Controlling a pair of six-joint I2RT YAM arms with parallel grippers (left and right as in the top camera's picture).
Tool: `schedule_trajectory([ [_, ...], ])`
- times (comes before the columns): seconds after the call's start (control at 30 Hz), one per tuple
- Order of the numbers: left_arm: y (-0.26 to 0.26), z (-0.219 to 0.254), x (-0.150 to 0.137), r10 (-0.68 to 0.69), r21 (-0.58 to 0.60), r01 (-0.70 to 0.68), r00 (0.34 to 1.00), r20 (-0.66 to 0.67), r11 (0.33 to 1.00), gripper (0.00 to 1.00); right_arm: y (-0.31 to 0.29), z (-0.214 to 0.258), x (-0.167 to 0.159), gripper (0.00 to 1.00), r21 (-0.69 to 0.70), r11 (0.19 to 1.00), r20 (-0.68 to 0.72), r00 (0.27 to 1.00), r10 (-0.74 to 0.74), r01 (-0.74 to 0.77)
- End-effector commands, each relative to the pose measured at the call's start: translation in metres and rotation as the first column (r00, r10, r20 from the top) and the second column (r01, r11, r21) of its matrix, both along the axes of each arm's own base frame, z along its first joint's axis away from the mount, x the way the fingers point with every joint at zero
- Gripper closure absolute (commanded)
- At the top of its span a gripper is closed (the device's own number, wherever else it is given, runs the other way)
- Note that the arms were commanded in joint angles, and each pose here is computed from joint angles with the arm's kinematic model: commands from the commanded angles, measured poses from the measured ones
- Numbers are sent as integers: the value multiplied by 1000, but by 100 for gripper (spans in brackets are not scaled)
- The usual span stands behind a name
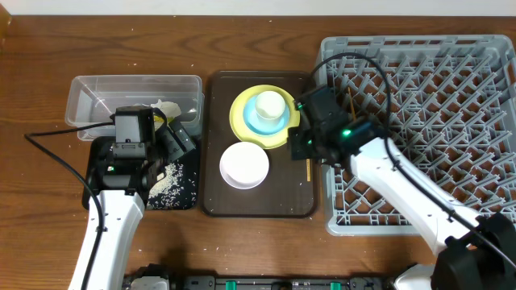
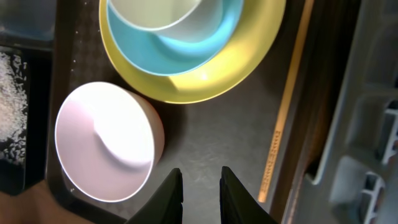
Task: Sort waste into correct bins and load items into the dishwasher rack
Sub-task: 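Return right gripper to remaining chopstick on brown tray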
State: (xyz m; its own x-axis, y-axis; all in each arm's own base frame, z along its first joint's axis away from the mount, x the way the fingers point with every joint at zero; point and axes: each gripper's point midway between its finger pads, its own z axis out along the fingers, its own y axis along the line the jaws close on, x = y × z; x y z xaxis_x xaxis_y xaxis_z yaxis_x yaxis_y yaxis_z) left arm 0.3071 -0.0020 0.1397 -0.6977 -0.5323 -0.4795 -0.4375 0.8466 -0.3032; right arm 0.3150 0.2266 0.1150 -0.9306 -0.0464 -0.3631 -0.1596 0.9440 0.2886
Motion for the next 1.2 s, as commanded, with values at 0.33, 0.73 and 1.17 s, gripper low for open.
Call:
schedule_trajectory([
  [0.33, 3, 4, 3, 17, 3, -18, 1000, 8, 1000, 2, -16, 6, 6, 79, -221, 955, 210, 966, -152, 199],
  [0.73, 3, 4, 3, 17, 3, -18, 1000, 8, 1000, 2, -17, -42, 4, 58, -333, 927, 132, 982, -135, 172],
  [1.17, 3, 4, 3, 17, 3, -18, 1000, 8, 1000, 2, -22, -97, 4, 56, -354, 917, -1, 981, -195, 183],
])
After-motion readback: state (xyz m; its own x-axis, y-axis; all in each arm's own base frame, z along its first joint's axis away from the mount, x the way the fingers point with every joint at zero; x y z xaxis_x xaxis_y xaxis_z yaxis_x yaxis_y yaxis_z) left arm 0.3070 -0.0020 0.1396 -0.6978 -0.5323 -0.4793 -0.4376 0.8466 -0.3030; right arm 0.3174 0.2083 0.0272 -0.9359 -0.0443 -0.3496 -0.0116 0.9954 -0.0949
